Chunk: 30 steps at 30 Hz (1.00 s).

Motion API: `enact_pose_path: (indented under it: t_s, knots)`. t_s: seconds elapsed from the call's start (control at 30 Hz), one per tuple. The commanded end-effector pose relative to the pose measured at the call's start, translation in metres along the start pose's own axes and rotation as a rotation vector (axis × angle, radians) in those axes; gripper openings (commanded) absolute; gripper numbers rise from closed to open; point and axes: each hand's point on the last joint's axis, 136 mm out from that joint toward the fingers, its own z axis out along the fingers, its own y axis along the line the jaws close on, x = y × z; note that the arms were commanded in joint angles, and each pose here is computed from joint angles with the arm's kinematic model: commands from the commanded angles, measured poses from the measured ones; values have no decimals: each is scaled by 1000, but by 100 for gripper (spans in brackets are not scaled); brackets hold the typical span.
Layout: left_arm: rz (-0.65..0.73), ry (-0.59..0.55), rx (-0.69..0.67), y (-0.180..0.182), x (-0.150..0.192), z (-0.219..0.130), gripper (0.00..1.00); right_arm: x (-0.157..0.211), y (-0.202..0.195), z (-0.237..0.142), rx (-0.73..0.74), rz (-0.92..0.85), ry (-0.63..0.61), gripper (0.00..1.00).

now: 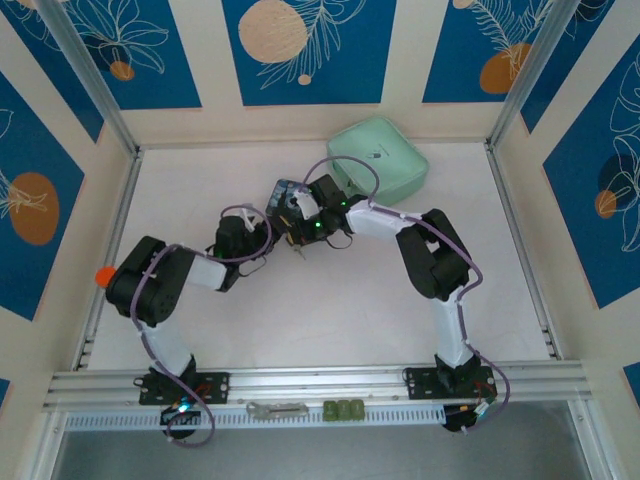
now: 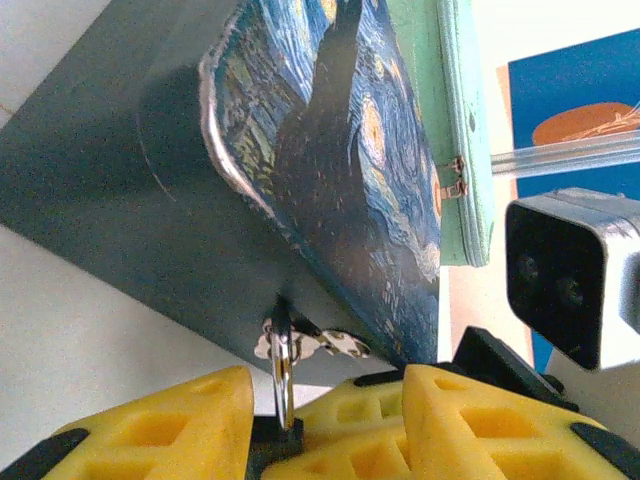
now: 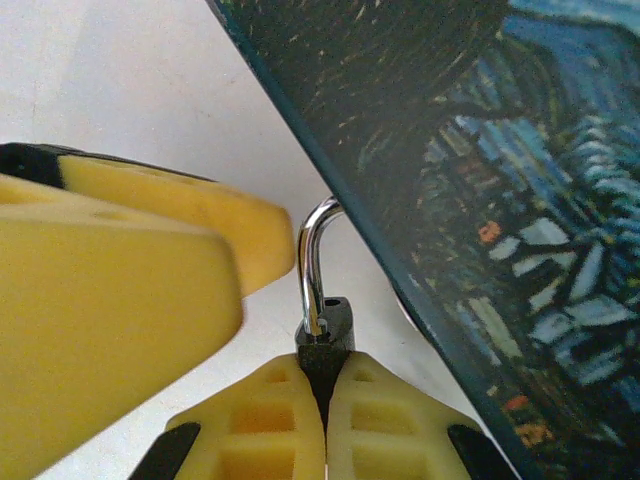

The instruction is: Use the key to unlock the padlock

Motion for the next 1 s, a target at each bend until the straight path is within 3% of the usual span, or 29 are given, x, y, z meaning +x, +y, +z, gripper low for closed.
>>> enact_pose_path:
  t_s: [0.0, 0.27, 0.47, 0.83, 0.97]
  knots:
    - [-6, -43, 59, -12, -9, 8, 43, 23, 5, -6, -27, 65, 72, 0]
    - [37, -46, 51, -11, -12, 15, 36, 22, 11, -9, -76, 54, 68, 0]
    - [46, -16, 83, -17, -7, 22, 26, 25, 10, -8, -76, 45, 87, 0]
    - [22, 26, 86, -5, 13, 25, 23, 17, 14, -11, -87, 34, 71, 0]
    - [21, 27, 88, -3, 17, 26, 13, 14, 17, -11, -104, 39, 63, 0]
